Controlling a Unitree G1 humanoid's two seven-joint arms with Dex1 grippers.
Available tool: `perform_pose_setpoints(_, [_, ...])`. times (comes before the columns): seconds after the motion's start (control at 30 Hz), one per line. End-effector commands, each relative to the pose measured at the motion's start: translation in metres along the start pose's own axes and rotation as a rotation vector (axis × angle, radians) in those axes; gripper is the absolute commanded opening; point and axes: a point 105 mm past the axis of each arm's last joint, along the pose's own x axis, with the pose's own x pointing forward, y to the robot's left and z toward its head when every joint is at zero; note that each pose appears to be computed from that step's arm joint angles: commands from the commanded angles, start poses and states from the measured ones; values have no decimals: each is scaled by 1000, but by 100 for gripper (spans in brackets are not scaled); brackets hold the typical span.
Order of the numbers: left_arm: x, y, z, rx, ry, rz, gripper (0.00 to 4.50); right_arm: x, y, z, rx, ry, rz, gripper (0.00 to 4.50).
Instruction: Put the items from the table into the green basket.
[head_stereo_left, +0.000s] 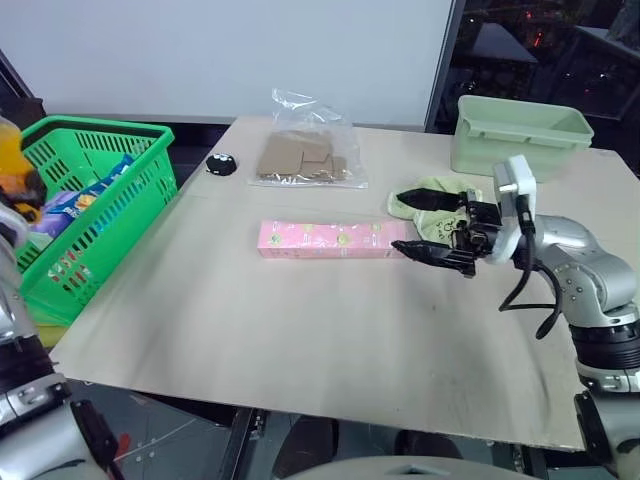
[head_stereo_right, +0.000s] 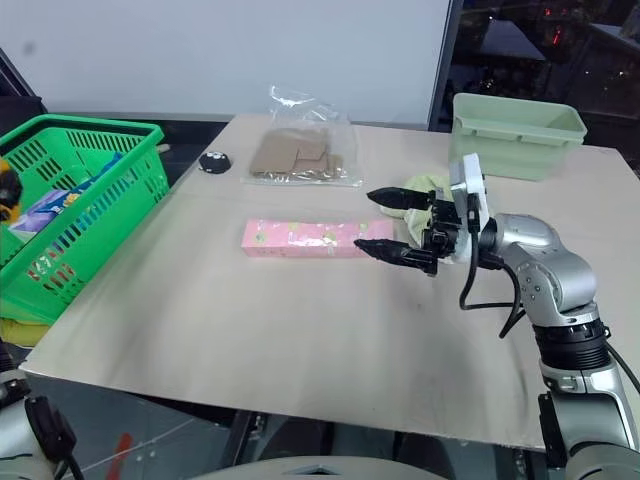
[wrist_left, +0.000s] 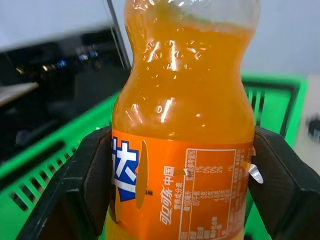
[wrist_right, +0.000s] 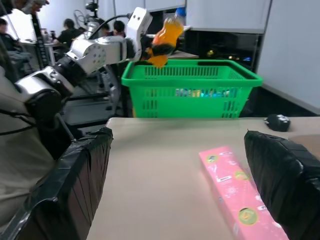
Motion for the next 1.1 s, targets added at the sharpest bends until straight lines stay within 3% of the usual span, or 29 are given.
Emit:
perform_pose_setpoints(0.03, [10, 11, 12, 50, -51, 19, 315, 0, -1, 17, -94, -11, -32, 450])
perform_pose_setpoints(0.33, [26, 25, -28, 169, 51, 48, 315, -2, 3, 18, -106, 2, -81, 450])
perform_pose_setpoints(0.37, [26, 25, -28, 178, 48, 50, 364, -2, 3, 18, -104, 5, -82, 450])
perform_pose_setpoints(0.4, [27, 26, -27, 187, 42, 54, 414, -3, 4, 17, -103, 7, -82, 450])
perform_pose_setpoints(0.47, [27, 31, -24, 189, 34, 75, 435, -4, 4, 16, -103, 11, -85, 450])
perform_pose_setpoints(0.67, [30, 28, -14, 184, -5, 71, 435, -5, 2, 17, -103, 10, -98, 450])
perform_pose_setpoints(0.77, [32, 14, 14, 160, -136, 29, 435, -8, 1, 16, -104, 16, -115, 450])
perform_pose_setpoints(0.9, [17, -83, 52, 31, -326, -416, 435, -23, -3, 13, -97, 33, -168, 450])
perform_pose_setpoints(1.03, [-39, -185, 45, 70, -319, -954, 435, -46, -4, 6, -79, 76, -237, 450])
perform_pose_setpoints(1.1, [-61, -214, 39, 139, -281, -1155, 435, -55, -3, 3, -76, 96, -270, 450])
